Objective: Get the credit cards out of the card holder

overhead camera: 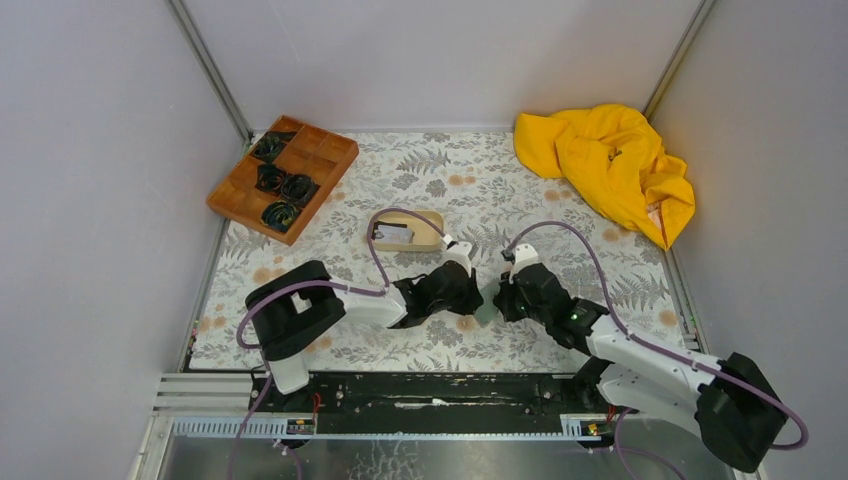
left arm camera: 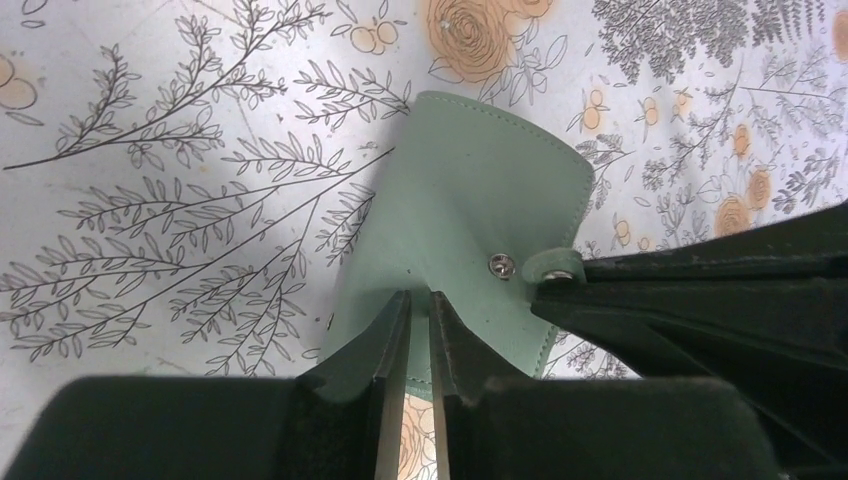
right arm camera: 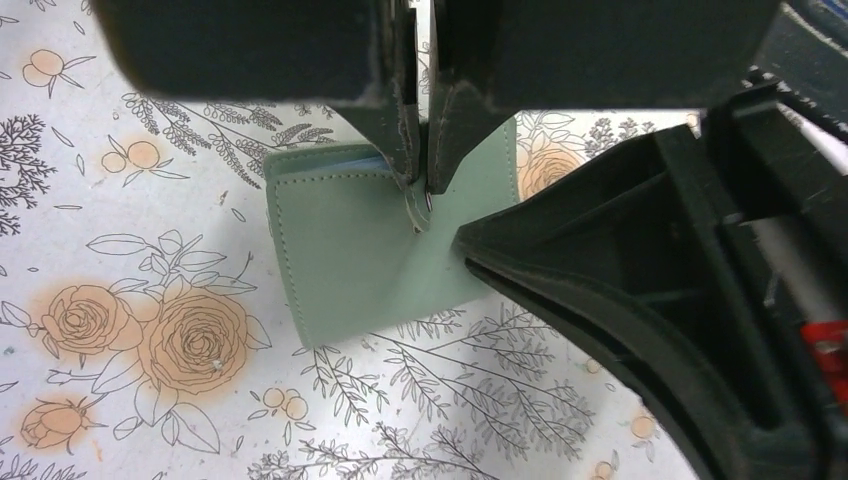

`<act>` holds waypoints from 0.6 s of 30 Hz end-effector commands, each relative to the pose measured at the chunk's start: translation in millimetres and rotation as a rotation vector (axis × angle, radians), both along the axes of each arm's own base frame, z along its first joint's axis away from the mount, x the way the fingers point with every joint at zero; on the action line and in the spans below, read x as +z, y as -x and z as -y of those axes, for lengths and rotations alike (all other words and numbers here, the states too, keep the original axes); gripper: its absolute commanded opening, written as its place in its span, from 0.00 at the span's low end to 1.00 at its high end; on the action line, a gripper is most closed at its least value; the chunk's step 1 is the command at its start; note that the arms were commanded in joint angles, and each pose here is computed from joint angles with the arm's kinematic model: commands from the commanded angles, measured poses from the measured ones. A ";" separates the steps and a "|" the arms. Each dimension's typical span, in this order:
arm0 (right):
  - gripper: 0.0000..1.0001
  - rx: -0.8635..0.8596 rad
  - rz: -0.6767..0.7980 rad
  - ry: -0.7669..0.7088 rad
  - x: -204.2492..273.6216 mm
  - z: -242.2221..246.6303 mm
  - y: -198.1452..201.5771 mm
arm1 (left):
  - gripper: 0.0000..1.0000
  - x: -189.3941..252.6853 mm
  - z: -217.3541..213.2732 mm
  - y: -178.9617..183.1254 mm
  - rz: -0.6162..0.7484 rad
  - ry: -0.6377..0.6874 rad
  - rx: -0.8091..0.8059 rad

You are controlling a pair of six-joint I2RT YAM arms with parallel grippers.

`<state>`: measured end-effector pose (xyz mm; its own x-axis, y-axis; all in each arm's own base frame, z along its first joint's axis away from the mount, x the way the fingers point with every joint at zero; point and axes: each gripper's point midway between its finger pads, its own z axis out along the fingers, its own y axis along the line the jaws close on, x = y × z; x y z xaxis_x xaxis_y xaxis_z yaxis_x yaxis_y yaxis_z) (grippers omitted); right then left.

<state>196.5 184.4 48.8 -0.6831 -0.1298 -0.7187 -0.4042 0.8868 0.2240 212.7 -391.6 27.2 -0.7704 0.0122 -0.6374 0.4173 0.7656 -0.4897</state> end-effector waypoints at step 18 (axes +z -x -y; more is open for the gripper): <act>0.00 0.110 0.288 -0.261 128.4 -46.6 -25.2 | 0.46 59.8 -48.7 -7.7 0.137 -0.058 0.082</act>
<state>207.7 213.4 138.2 -0.5294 -0.0019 -0.8484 -0.5141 0.7962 0.3190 205.1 -369.3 54.7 -0.7570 0.0125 -0.6533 0.4223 0.7723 -0.4746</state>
